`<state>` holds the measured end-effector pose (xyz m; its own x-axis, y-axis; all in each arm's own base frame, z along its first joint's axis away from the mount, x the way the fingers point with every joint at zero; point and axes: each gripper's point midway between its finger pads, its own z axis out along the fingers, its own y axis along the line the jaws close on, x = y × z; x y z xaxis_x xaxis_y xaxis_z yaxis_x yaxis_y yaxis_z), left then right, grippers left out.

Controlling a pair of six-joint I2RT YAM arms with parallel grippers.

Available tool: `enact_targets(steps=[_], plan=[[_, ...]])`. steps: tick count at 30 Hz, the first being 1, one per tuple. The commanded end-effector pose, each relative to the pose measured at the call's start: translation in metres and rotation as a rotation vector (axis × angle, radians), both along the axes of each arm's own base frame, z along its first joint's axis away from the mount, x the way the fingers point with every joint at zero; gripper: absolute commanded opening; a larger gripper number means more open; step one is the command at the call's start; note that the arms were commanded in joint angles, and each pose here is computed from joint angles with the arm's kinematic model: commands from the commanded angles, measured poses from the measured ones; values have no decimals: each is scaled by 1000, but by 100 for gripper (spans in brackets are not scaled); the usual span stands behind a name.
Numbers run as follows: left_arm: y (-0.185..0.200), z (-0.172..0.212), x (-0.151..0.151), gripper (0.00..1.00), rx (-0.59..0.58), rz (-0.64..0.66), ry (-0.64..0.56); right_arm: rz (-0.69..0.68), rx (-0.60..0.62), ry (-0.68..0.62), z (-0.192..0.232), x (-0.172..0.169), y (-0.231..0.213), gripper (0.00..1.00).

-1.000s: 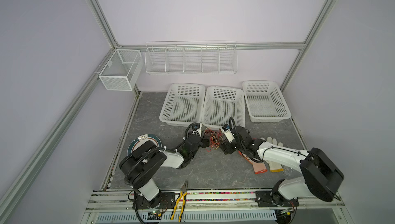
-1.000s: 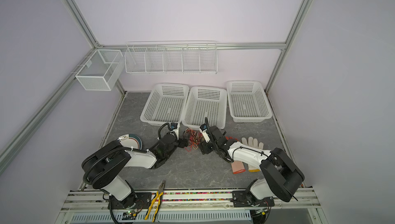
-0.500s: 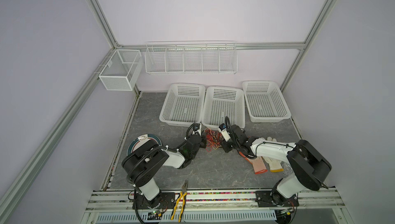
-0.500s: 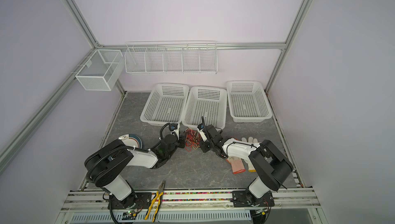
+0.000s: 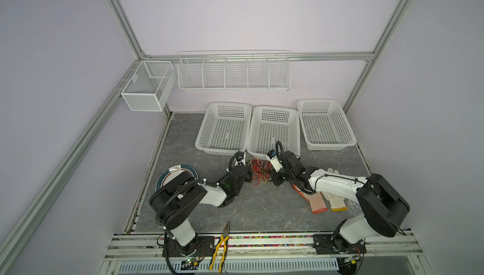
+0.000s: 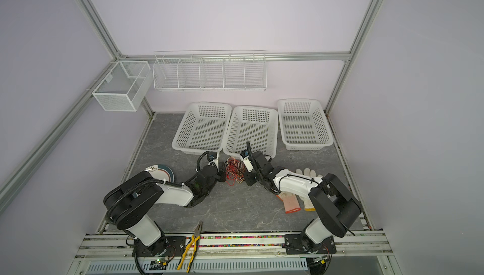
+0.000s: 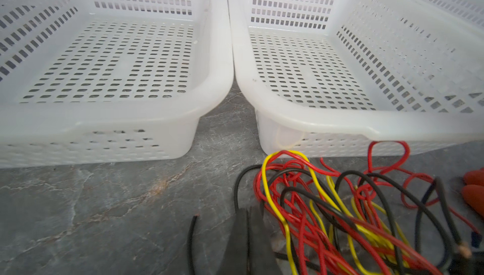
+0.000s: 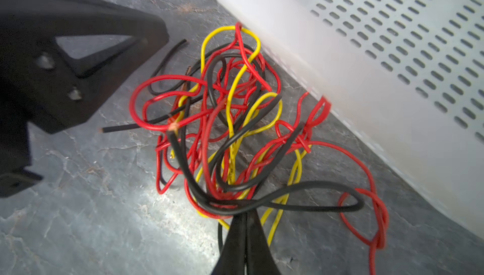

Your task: Untangle the cables

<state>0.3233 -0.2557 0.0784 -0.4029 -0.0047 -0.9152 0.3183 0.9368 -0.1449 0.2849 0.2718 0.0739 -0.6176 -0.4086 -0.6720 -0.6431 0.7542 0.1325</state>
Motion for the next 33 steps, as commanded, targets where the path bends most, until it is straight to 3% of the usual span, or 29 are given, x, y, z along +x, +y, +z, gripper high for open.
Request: enact_targets(steps=[1,16,19,25,33], plan=[[8,7,-1,0,-12,34,-22,42,46,-62,32,-2,7,7],[13,23,-8,0,-1,2,-76,87,191,-300,153,-13,2,6],[6,27,-11,1,9,-45,-76,79,144,-282,143,-10,0,6],[-3,32,-17,15,20,-120,-82,78,79,-209,101,-9,0,6],[4,32,-20,29,-23,-91,-92,147,11,-129,53,-13,7,14]])
